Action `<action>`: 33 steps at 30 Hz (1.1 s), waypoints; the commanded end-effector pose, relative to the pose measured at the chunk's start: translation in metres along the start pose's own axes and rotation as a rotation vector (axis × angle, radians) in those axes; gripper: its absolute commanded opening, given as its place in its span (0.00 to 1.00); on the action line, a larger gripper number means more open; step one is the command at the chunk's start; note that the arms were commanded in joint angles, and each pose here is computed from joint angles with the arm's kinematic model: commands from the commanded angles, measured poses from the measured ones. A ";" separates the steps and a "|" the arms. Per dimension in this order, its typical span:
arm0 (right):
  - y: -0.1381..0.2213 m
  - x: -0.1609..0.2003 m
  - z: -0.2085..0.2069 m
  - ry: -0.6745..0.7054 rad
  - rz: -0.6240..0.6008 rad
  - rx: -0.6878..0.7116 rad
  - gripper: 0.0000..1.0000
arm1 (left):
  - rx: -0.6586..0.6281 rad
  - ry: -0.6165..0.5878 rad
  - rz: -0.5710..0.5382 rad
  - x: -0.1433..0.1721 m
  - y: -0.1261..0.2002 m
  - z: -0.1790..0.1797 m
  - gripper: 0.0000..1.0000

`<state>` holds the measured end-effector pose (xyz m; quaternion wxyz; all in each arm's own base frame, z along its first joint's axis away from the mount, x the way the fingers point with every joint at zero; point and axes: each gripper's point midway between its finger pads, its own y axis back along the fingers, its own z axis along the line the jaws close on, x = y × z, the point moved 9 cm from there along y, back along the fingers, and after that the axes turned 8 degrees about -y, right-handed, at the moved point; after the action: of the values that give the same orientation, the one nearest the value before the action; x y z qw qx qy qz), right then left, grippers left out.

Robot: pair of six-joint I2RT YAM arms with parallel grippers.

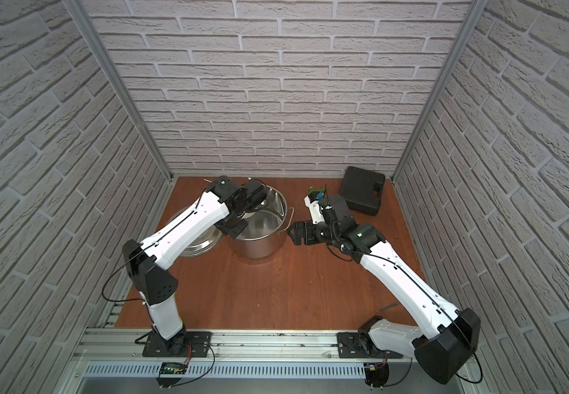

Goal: Stir the soup with a spoon
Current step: Stir the soup in the pan with a stick.

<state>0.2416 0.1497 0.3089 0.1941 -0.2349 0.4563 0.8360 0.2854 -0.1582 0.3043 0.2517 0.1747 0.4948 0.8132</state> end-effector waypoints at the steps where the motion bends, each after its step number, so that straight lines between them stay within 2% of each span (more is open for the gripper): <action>1: 0.011 -0.002 0.006 0.033 -0.032 -0.014 0.97 | 0.019 -0.049 0.023 -0.009 0.002 -0.007 0.00; 5: 0.016 0.000 0.004 0.045 -0.040 0.002 0.97 | 0.041 -0.087 -0.006 -0.025 0.010 -0.024 0.00; 8: 0.018 0.001 0.004 0.044 -0.041 0.003 0.97 | 0.042 -0.112 -0.001 -0.026 0.016 -0.036 0.00; 18: 0.013 0.003 0.003 0.020 -0.053 -0.014 0.97 | 0.034 -0.115 0.091 0.020 0.016 -0.049 0.00; 26: 0.009 0.000 0.004 0.009 -0.056 -0.025 0.97 | 0.015 -0.071 0.158 0.056 0.008 -0.033 0.00; 33: 0.011 -0.001 0.005 0.012 -0.057 -0.023 0.97 | -0.010 -0.025 0.197 0.055 -0.007 -0.003 0.00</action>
<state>0.2341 0.1442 0.3148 0.2065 -0.2440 0.4521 0.8327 0.2508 -0.1506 0.2922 0.2203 0.1808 0.5073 0.8133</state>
